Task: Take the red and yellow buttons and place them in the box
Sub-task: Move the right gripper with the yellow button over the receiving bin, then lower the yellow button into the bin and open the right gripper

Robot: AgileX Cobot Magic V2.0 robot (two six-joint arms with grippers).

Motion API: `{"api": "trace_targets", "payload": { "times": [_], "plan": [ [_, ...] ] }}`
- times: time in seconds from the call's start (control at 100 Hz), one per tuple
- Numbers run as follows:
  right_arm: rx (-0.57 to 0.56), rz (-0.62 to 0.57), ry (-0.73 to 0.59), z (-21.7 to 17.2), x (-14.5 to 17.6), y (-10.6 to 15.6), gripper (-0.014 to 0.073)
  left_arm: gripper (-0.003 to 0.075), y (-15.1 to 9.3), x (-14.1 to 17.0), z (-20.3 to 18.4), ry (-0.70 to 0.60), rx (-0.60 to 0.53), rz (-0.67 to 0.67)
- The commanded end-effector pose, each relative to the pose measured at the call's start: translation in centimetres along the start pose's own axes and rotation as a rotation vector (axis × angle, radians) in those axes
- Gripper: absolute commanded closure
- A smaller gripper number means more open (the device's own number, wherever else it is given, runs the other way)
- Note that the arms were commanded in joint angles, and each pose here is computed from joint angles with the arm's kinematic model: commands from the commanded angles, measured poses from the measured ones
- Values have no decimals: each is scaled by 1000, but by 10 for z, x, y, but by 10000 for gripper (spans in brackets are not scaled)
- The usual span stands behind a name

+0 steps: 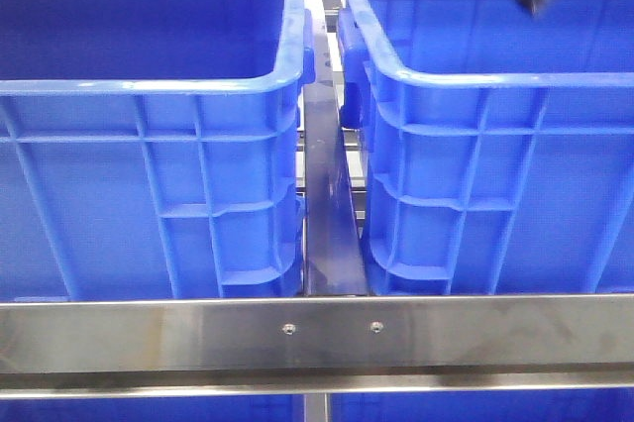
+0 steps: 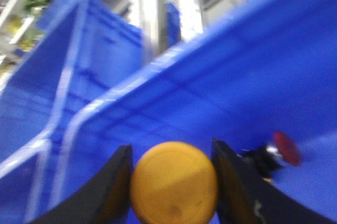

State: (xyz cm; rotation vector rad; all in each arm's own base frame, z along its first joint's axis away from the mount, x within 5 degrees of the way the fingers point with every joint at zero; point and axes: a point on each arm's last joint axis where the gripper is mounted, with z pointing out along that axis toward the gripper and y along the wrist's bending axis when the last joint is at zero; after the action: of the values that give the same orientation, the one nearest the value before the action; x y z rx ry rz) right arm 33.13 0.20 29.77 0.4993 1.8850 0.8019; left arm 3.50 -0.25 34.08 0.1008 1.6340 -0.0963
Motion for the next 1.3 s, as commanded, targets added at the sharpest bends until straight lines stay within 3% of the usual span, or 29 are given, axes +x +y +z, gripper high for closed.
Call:
{"api": "trace_targets", "payload": {
  "times": [0.0, 0.17, 0.54, 0.91, 1.29],
  "plan": [
    [-18, 32, -36, 4, -10, 3, 540, 739, -1, -15, -2, -98, 6, -17],
    [50, 58, -4, 28, -6, -19, 540, 739, -1, -15, -2, -98, 6, -17],
    [50, 58, -9, 63, -20, -27, 540, 739, -1, -15, -2, -98, 6, -17],
    [126, 82, -79, 53, -41, -51, 540, 739, -1, -15, -2, -98, 6, -17],
    [170, 89, -92, 55, -42, -60, 540, 739, -1, -15, -2, -98, 6, -17]
  ]
}}
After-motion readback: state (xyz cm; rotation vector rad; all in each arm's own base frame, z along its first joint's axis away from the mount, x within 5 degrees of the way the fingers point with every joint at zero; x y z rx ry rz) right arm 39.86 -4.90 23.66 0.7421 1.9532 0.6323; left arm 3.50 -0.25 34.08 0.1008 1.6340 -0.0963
